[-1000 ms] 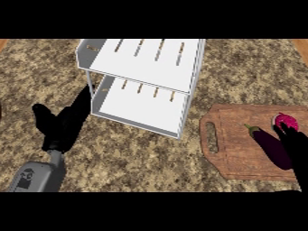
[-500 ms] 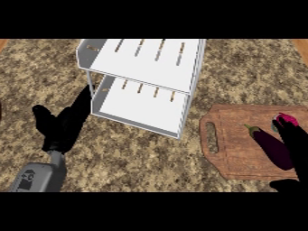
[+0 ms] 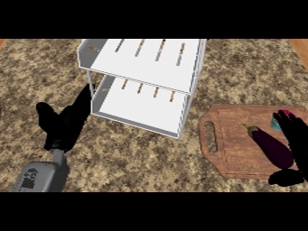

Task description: Pick the eggplant from the cutting board and place it in the tiered basket

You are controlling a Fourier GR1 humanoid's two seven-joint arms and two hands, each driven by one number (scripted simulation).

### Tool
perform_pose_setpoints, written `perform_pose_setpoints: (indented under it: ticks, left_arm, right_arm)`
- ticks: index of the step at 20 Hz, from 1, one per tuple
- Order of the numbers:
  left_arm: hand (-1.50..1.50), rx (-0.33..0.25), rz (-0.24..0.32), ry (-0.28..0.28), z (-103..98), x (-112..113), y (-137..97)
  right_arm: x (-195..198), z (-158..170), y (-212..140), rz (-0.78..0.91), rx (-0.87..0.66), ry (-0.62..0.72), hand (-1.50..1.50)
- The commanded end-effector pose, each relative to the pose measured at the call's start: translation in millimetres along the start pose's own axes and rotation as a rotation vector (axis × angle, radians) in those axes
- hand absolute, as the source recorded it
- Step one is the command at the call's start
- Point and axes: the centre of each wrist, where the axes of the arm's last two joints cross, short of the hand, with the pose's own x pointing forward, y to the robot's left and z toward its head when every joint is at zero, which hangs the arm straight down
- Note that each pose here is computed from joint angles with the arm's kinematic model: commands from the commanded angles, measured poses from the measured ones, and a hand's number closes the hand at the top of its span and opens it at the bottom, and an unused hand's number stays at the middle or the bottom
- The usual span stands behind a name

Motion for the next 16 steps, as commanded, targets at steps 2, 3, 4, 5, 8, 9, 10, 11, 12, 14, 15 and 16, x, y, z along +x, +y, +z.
perform_pose_setpoints:
  ticks: [2, 3, 4, 5, 8, 9, 10, 11, 12, 14, 15, 16]
  left_arm:
    - [0.0, -0.026, 0.022, -0.011, 8, -3, 1]
    - [0.0, -0.043, -0.004, -0.009, -6, 10, -14]
    - [0.0, -0.042, 0.002, -0.021, 9, 1, 3]
    - [0.0, -0.03, -0.001, 0.002, -7, -3, -2]
    - [0.0, -0.037, 0.008, 0.002, 4, 9, -1]
    - [0.0, -0.037, 0.005, -0.001, 5, -3, 9]
    - [0.0, -0.03, 0.007, 0.004, -3, 10, 6]
    - [0.0, -0.039, 0.004, -0.025, 4, -14, -8]
    - [0.0, -0.036, 0.012, -0.007, -8, 3, -8]
    - [0.0, -0.043, 0.018, -0.016, 13, 5, -7]
    - [0.0, -0.018, 0.011, -0.012, -1, -1, 1]
    - [0.0, -0.03, 0.003, -0.015, 5, -4, 4]
  right_arm:
    - [-7, -28, 20, -0.005, 0.009, 0.022, -1.5]
    - [-9, -30, 13, -0.013, 0.024, 0.007, -1.5]
    - [-19, -18, 23, 0.003, 0.015, 0.017, -1.5]
    - [6, -23, 25, 0.0, 0.029, -0.004, -1.5]
    - [-14, -17, 26, 0.008, 0.07, -0.027, -1.5]
    - [-6, -26, 33, -0.025, 0.099, -0.05, 1.5]
    - [0, -20, 33, -0.027, 0.112, -0.107, 1.5]
    - [4, -21, 32, -0.049, 0.095, -0.137, 1.5]
    - [10, -22, 38, -0.034, 0.089, -0.157, 1.5]
    - [-6, -26, 33, 0.004, 0.056, -0.137, 1.5]
    - [-12, -16, 49, 0.018, 0.071, -0.154, 1.5]
    - [0, -5, 50, 0.009, 0.045, -0.167, 1.5]
